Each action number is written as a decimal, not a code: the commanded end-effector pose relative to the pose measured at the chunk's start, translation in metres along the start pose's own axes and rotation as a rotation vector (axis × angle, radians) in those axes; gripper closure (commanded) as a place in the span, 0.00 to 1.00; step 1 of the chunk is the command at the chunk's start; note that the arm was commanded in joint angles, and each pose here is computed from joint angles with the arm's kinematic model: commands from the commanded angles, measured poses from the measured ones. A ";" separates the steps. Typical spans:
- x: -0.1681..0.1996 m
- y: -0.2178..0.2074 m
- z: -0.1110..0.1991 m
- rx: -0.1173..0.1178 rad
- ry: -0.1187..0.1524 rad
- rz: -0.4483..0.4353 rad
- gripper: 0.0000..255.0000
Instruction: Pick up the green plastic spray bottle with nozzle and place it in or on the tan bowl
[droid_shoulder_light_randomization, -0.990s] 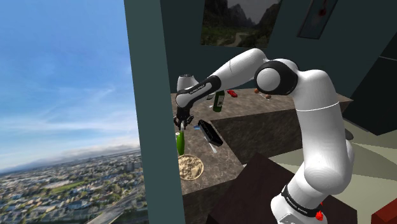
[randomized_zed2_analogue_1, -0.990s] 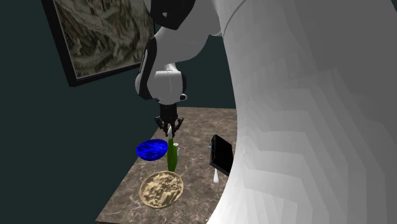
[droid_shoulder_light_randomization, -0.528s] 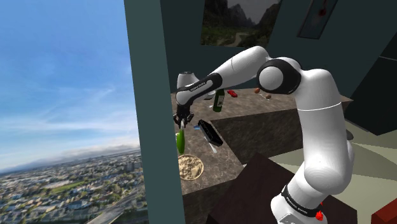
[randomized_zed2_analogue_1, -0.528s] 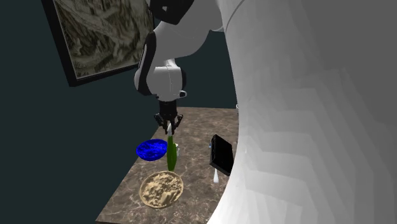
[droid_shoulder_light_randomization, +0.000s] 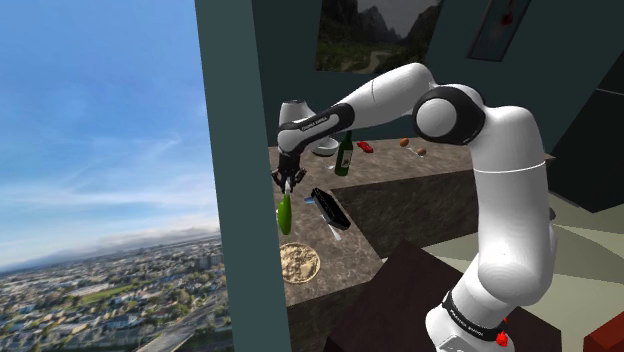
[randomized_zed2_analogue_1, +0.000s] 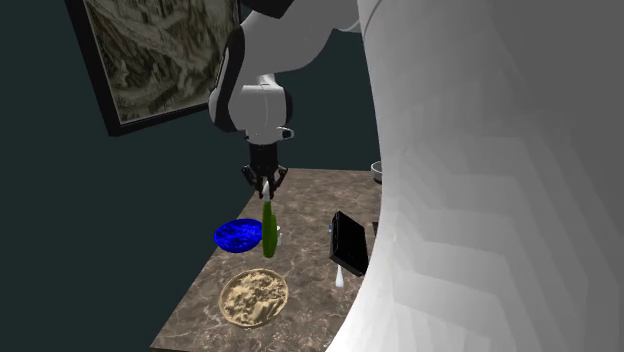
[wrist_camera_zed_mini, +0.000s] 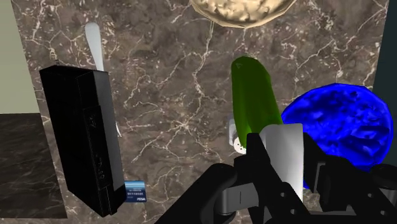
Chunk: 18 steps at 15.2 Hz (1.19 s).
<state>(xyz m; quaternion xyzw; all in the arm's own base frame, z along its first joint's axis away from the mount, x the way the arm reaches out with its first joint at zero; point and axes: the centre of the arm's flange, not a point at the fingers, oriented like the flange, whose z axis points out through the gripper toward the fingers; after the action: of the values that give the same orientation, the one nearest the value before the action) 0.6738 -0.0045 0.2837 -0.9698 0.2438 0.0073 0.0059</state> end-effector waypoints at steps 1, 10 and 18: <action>-0.001 -0.001 -0.011 0.000 0.000 0.000 1.00; -0.002 -0.001 -0.059 0.000 0.000 0.000 1.00; -0.014 -0.001 -0.099 0.000 0.000 0.000 1.00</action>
<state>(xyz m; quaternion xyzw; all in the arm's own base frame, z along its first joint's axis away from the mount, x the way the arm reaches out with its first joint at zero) 0.6689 -0.0007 0.3783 -0.9698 0.2438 0.0075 0.0059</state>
